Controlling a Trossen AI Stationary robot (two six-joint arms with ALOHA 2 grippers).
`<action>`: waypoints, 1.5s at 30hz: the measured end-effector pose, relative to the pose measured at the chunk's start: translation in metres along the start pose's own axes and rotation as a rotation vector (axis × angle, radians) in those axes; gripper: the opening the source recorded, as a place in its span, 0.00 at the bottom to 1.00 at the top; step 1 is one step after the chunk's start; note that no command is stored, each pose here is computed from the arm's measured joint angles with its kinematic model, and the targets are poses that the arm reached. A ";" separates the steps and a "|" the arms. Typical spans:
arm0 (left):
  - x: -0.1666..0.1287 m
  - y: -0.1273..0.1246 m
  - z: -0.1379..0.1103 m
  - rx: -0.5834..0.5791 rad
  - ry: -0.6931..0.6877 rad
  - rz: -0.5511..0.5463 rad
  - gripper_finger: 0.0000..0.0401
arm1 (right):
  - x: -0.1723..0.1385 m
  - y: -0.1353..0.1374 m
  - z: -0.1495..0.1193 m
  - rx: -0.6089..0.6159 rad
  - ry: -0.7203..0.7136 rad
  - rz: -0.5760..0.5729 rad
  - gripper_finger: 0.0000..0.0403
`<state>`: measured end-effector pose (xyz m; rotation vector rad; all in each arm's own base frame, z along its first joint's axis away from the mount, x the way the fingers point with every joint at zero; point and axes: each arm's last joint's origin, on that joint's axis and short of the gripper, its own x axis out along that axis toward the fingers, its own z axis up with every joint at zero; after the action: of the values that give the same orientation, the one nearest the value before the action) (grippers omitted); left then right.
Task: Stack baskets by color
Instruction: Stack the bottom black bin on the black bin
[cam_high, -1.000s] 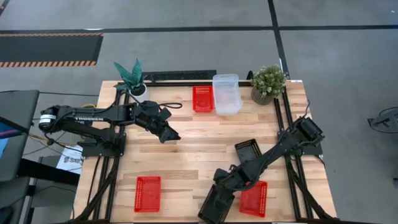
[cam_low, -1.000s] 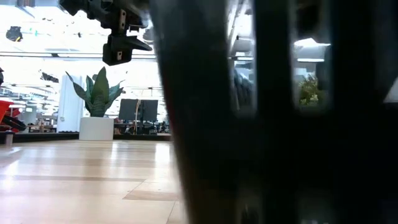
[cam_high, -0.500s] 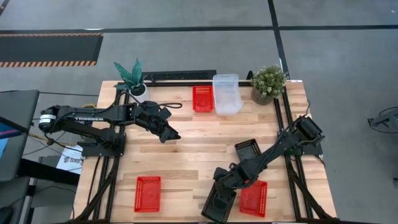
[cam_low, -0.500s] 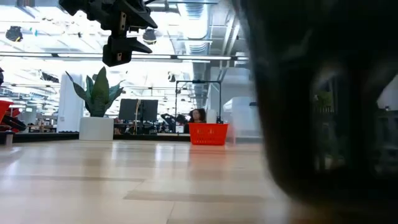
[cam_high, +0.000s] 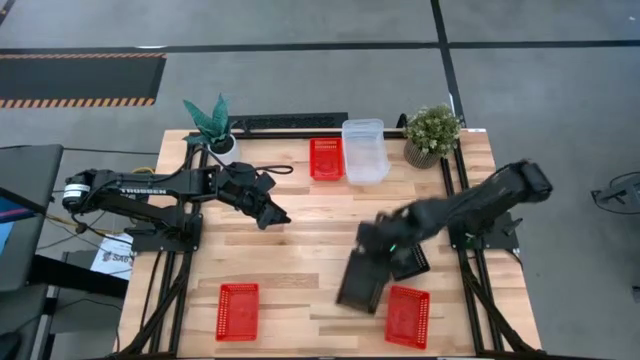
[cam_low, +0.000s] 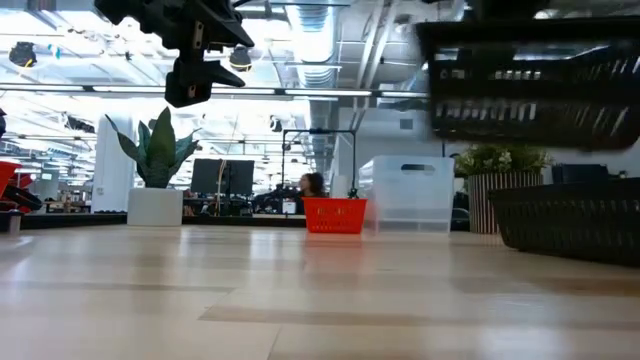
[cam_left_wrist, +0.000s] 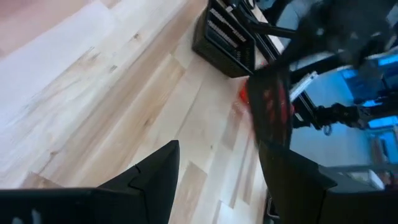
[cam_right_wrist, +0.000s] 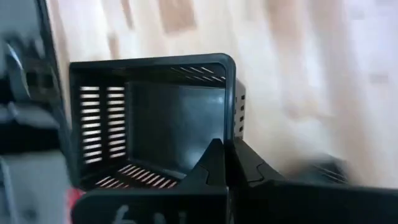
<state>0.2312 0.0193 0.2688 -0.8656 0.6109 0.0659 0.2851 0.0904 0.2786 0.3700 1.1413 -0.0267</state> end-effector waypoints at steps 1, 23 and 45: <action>0.000 0.000 0.000 0.000 -0.005 0.006 0.52 | -0.012 -0.010 -0.002 -0.049 0.021 -0.009 0.01; 0.000 0.003 0.003 -0.029 -0.104 0.101 0.52 | -0.061 -0.104 -0.017 -0.491 0.365 -0.022 0.00; 0.000 0.004 0.002 -0.038 -0.103 0.115 0.52 | 0.000 -0.100 0.009 -0.623 0.392 0.141 0.00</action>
<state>0.2310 0.0236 0.2675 -0.8576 0.5640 0.2255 0.2719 -0.0061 0.2548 -0.1093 1.4361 0.5347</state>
